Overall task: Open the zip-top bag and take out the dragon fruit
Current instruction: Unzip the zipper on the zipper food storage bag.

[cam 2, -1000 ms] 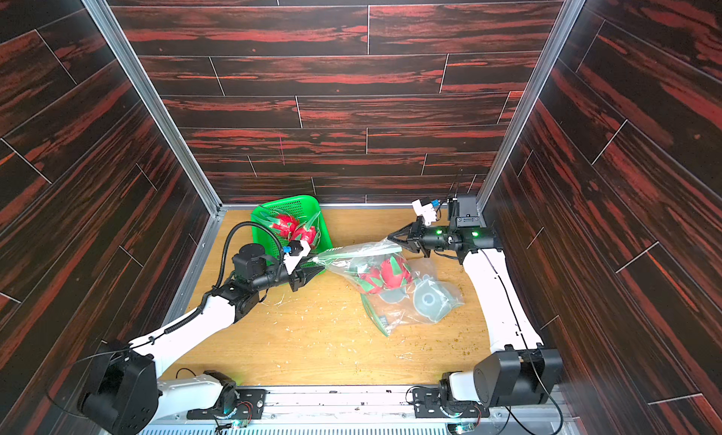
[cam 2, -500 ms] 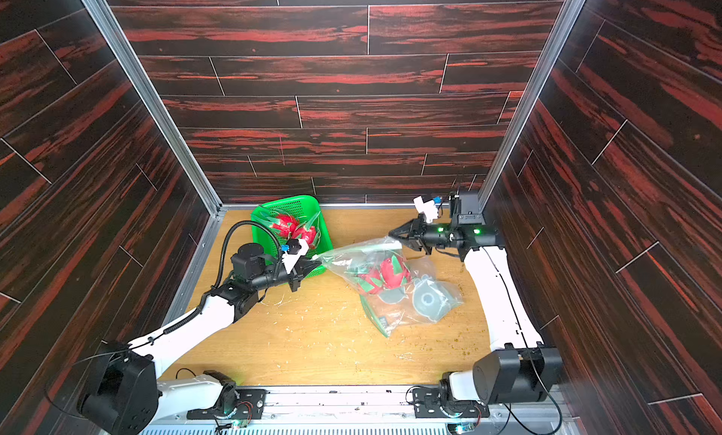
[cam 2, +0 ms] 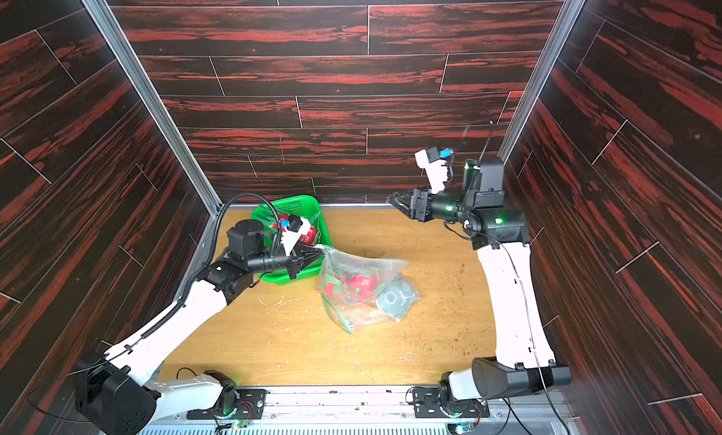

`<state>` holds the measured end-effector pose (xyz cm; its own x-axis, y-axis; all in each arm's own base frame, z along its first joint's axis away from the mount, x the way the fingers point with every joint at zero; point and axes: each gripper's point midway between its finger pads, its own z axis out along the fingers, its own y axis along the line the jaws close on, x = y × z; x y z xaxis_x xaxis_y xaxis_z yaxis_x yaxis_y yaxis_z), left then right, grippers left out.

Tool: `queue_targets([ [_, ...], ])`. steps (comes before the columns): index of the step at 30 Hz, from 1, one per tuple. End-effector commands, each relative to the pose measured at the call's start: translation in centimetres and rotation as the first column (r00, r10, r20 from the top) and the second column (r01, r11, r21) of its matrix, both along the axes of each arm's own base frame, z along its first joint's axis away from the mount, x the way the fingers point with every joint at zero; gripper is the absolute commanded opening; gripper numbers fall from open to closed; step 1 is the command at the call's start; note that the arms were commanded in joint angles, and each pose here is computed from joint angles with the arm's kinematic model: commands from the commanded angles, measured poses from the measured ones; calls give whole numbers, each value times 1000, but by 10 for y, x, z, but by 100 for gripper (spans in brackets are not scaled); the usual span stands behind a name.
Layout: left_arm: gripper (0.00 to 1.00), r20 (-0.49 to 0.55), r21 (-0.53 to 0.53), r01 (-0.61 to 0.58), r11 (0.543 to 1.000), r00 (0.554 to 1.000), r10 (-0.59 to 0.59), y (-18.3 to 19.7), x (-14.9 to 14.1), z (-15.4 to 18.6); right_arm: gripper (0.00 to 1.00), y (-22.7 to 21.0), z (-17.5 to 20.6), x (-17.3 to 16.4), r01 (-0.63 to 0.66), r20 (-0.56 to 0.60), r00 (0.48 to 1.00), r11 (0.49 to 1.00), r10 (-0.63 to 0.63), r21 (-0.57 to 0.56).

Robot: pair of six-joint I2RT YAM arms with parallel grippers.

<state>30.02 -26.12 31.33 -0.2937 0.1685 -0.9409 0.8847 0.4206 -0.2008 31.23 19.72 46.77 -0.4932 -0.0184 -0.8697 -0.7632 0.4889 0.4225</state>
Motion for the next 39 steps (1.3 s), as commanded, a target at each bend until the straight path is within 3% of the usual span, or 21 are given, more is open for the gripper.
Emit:
queue_targets([
  [1, 0, -49, -10, 12, 1000, 999, -12, -1, -6, 15, 43, 31, -9, -12, -174, 116, 977, 983, 180, -67],
  [6, 0, -89, -20, 24, 1000, 996, -25, -2, -10, 20, 43, 71, -28, -24, -338, 150, 925, 936, 349, -95],
  [12, 0, -147, -48, 20, 999, 989, -27, -3, -14, 25, 46, 111, -61, -39, -438, 208, 859, 882, 468, -173],
  [23, 0, -189, -54, 23, 998, 981, -32, -1, -22, 28, 50, 151, -104, -44, -485, 241, 811, 843, 533, -233],
  [39, 0, -185, -100, 72, 992, 979, -89, -5, -31, 45, 31, 155, -118, -51, -498, 369, 730, 817, 576, -291],
])
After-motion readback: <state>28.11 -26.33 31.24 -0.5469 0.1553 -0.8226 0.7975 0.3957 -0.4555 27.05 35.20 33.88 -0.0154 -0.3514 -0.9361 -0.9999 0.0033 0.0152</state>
